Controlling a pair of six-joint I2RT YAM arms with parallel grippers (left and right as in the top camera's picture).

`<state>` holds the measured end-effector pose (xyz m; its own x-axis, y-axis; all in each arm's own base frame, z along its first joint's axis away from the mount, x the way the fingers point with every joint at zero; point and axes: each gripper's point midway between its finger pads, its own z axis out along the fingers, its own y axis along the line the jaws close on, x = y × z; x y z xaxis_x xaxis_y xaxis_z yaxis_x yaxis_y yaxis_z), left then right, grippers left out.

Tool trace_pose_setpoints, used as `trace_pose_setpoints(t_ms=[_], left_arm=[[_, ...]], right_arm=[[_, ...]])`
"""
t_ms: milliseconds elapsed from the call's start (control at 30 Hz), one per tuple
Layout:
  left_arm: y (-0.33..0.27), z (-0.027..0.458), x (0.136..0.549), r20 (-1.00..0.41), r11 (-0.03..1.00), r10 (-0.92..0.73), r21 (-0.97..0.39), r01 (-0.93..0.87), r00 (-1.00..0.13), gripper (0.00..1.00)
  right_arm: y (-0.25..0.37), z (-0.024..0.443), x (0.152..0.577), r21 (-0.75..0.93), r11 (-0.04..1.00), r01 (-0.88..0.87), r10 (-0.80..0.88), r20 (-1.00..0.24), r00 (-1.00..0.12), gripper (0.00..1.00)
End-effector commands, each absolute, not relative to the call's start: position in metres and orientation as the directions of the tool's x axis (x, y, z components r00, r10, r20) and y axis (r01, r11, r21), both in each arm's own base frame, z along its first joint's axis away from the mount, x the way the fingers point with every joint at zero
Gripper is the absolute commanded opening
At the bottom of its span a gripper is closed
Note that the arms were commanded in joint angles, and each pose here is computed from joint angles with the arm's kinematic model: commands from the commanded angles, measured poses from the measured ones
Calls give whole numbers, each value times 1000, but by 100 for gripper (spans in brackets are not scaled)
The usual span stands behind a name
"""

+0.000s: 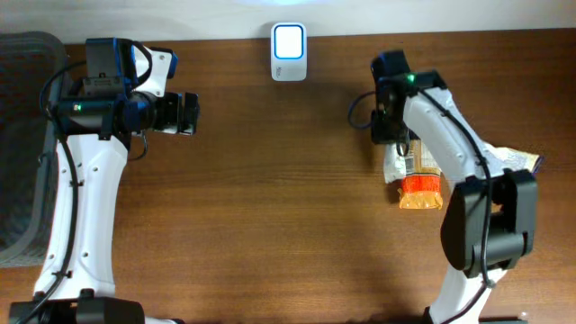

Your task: Scan the item barcode

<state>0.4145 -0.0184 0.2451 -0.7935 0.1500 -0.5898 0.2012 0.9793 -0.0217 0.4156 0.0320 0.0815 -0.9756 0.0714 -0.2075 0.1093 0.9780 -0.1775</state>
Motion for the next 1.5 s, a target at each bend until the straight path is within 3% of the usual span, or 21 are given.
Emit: trace_pose_setpoints(t_ms=[0, 67, 100, 200, 300, 433, 567, 600, 667, 867, 1167, 1333, 1467], left_arm=[[-16, 253, 415, -605, 978, 157, -12, 207, -780, 99], [-16, 253, 415, -606, 978, 157, -12, 207, -780, 99], [-16, 253, 415, -606, 978, 157, -12, 207, -780, 99], [-16, 253, 415, -606, 978, 157, -12, 207, -780, 99], [-16, 253, 415, -606, 978, 157, -12, 207, -780, 99], [-16, 253, 415, -606, 978, 157, -12, 207, -780, 99], [-16, 253, 415, -606, 978, 157, -12, 207, -780, 99], [-16, 253, 415, -606, 978, 157, -12, 207, -780, 99], [-16, 253, 415, -606, 978, 157, -12, 207, -780, 99], [-16, 253, 415, -606, 978, 157, -12, 207, -780, 99], [-16, 253, 415, -605, 978, 157, -12, 207, -780, 99], [-16, 253, 415, -606, 978, 157, -12, 207, -780, 99], [-16, 253, 415, -606, 978, 157, -12, 207, -780, 99]], right_arm=[[13, 56, 412, -200, 977, 72, 32, -199, -980, 4], [4, 43, 407, -202, 975, 89, 49, -193, -980, 13], [-1, 38, 403, -203, 974, 100, 63, -182, -981, 32], [-4, 36, 395, -176, 978, 108, 83, -146, -986, 54], [7, 63, 401, -122, 987, 101, 81, -159, -984, 59], [23, 187, 416, -3, 996, 92, 85, -343, -935, 60], [26, 311, 384, 65, 995, 70, 95, -560, -823, 69], [24, 338, 362, 74, 995, 66, 97, -600, -794, 75], [20, 368, 315, 81, 995, 62, 100, -642, -761, 99], [14, 409, 238, 99, 994, 51, 107, -732, -672, 99], [-13, 433, 197, 71, 983, 170, 154, -823, -546, 99], [-14, 422, 215, 78, 988, 132, 115, -945, -306, 99], [-4, 368, 235, 55, 998, 32, 58, -993, -107, 99]])
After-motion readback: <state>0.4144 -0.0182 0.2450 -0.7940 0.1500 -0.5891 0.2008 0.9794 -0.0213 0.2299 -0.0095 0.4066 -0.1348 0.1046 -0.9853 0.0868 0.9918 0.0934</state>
